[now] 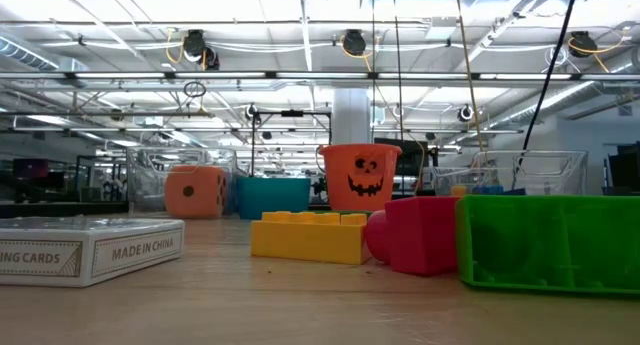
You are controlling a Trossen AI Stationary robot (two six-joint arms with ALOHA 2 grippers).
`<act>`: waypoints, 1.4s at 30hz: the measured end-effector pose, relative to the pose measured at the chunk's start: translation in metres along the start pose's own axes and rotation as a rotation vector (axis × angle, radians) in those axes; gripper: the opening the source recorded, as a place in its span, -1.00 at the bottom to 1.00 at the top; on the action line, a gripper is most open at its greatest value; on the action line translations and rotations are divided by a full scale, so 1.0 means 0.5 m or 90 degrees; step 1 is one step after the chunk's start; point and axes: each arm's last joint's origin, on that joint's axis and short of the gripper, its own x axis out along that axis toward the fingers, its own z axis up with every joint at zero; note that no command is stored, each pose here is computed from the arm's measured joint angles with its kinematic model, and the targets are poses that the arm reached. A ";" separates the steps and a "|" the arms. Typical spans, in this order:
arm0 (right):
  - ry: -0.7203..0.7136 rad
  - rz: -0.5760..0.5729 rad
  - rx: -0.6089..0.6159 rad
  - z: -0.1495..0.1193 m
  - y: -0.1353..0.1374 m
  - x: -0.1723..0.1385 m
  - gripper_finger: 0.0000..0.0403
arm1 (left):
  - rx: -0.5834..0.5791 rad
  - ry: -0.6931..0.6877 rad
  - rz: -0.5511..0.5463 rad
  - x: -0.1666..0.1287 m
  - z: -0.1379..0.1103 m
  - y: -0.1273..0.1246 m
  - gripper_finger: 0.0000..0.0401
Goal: Pick & Place Toys
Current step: Put the black deck of cards into the blue bin
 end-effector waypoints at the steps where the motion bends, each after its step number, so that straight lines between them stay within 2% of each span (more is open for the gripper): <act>1: 0.000 -0.002 0.001 0.001 -0.002 0.001 -0.21 | -0.005 0.000 0.001 0.005 0.000 0.004 -0.38; 10: -0.005 -0.018 -0.004 0.010 -0.018 0.008 -0.21 | -0.039 0.047 0.026 0.037 0.014 0.045 -0.39; 19: -0.002 -0.025 -0.011 0.012 -0.024 0.010 -0.21 | -0.099 0.020 0.046 0.046 0.066 0.076 -0.45; 28: -0.004 -0.029 -0.015 0.014 -0.027 0.011 -0.21 | -0.117 -0.080 0.042 0.030 0.164 0.102 -0.45; 35: -0.004 -0.029 -0.013 0.014 -0.028 0.012 -0.21 | -0.172 -0.221 0.032 0.014 0.252 0.131 -0.45; 38: -0.004 -0.029 -0.013 0.014 -0.028 0.012 -0.21 | -0.211 -0.261 0.002 0.003 0.288 0.141 -0.45; 42: -0.004 -0.029 -0.013 0.014 -0.028 0.012 -0.21 | -0.223 -0.312 -0.056 -0.013 0.334 0.150 -0.45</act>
